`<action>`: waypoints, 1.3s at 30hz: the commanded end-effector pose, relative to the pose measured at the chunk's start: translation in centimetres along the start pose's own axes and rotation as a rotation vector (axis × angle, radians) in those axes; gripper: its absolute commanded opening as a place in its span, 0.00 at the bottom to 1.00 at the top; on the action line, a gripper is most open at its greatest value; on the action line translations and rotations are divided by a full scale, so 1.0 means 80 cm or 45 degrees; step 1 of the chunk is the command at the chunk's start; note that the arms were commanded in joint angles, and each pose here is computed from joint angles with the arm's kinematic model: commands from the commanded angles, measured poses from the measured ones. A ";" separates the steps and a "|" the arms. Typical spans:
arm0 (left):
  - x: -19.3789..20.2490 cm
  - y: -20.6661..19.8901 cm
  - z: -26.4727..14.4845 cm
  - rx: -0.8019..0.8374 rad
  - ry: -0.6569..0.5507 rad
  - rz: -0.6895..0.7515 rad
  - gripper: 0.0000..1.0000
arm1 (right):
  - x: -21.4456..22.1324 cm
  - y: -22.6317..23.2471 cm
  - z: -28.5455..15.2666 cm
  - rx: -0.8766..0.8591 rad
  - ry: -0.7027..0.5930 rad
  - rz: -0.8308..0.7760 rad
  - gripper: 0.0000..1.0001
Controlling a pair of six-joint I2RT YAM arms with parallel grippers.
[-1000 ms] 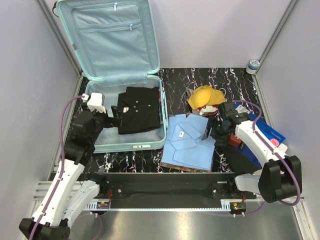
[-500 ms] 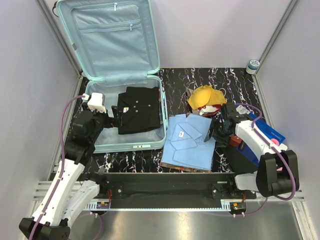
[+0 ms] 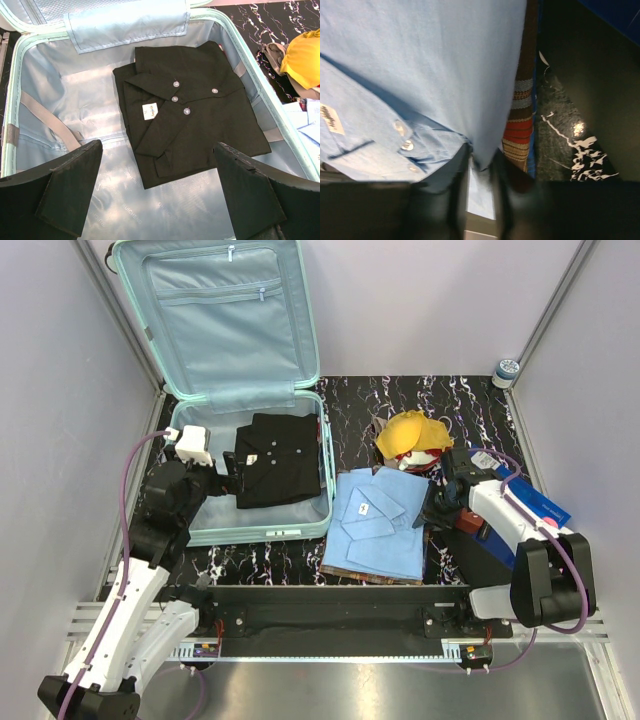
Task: Pack the luggage
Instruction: Pick up the clothes at the center of the board.
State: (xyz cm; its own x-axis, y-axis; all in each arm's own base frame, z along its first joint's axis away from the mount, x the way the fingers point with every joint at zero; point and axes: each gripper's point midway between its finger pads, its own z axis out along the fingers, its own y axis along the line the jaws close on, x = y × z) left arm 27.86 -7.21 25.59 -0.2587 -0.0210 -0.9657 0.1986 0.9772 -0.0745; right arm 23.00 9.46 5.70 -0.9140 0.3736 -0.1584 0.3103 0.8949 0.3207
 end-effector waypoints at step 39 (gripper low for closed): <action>-0.015 -0.004 -0.003 0.019 -0.069 0.010 0.99 | -0.006 0.031 -0.013 -0.135 0.052 -0.076 0.00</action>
State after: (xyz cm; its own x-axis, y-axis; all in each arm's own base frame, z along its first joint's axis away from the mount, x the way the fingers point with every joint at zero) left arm 27.75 -7.17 25.81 -0.2506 -0.0217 -0.9679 0.1996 0.9771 -0.0736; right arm 23.04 10.25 4.38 -0.9374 0.3349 -0.0952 0.2840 0.8938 0.3471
